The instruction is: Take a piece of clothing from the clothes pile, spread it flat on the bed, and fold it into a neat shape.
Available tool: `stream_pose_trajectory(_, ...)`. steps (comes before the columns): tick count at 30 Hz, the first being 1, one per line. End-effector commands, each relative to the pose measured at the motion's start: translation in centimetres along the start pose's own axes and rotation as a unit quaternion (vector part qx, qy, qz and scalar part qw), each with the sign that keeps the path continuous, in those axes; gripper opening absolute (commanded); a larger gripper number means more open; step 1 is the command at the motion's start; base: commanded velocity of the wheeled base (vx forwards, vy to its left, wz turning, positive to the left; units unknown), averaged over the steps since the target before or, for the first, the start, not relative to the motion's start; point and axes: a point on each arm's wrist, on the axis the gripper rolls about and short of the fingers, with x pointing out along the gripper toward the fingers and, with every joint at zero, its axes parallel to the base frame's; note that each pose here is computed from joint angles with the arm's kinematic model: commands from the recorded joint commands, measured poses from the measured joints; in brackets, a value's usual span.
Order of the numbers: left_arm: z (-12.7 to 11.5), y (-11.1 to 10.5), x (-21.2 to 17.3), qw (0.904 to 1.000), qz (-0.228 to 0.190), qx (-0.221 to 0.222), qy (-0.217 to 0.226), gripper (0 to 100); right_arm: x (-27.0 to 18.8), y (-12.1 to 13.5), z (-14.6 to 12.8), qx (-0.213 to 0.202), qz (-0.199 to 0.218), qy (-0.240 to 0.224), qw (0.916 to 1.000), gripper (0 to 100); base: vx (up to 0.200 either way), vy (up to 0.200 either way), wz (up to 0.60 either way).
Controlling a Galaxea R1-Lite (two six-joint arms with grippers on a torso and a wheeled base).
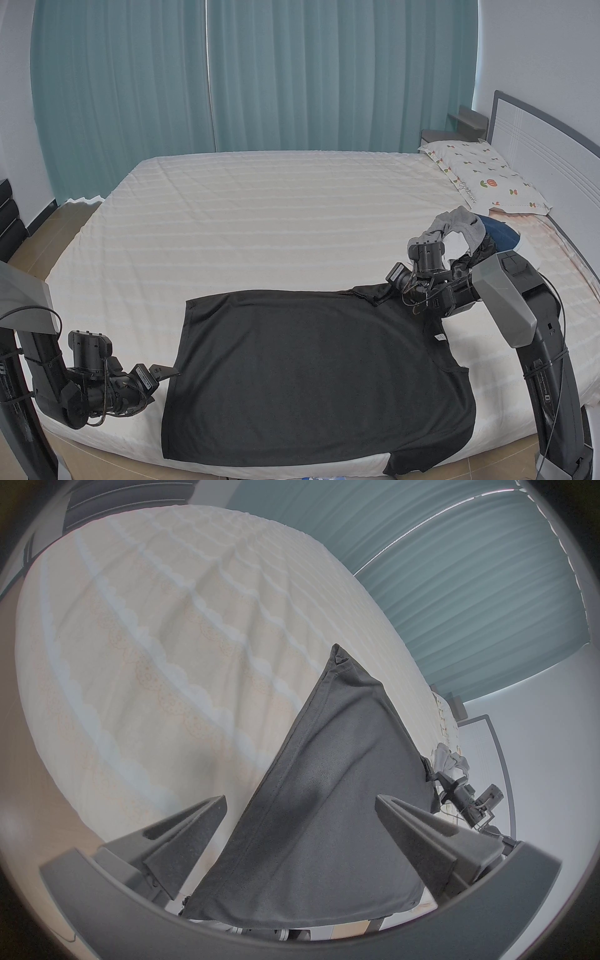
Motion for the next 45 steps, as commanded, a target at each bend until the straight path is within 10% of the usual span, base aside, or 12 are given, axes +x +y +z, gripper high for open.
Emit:
stream_pose_trajectory(1,0.0,0.0,0.0,1.0000,0.001,-0.001,0.001,100,0.6,1.8,3.0,0.006,0.052,-0.064,0.9966,0,0.000,0.000,0.00)
stream_pose_trajectory(15,0.0,0.0,0.0,1.0000,0.001,-0.001,0.000,100,3.2,-1.5,-0.5,-0.023,0.077,-0.085,0.9931,0,0.000,0.000,0.00)
stream_pose_trajectory(16,0.0,0.0,0.0,1.0000,0.001,-0.001,0.000,100,3.3,-1.6,-0.6,-0.023,0.077,-0.084,0.9932,100,0.000,0.000,0.00)
stream_pose_trajectory(27,-0.1,0.0,0.1,1.0000,0.001,0.000,0.001,100,-0.5,0.8,3.8,-0.041,0.083,-0.095,0.9911,100,0.000,0.000,0.00)
stream_pose_trajectory(32,-0.1,0.0,0.1,1.0000,0.001,0.000,0.000,100,-2.0,-0.9,4.2,-0.099,0.071,-0.072,0.9900,100,0.000,0.000,0.00)
stream_pose_trajectory(45,-0.1,0.0,0.1,1.0000,0.001,0.000,0.000,100,-2.8,-5.1,3.8,-0.098,0.046,-0.024,0.9938,100,0.000,0.000,0.00)
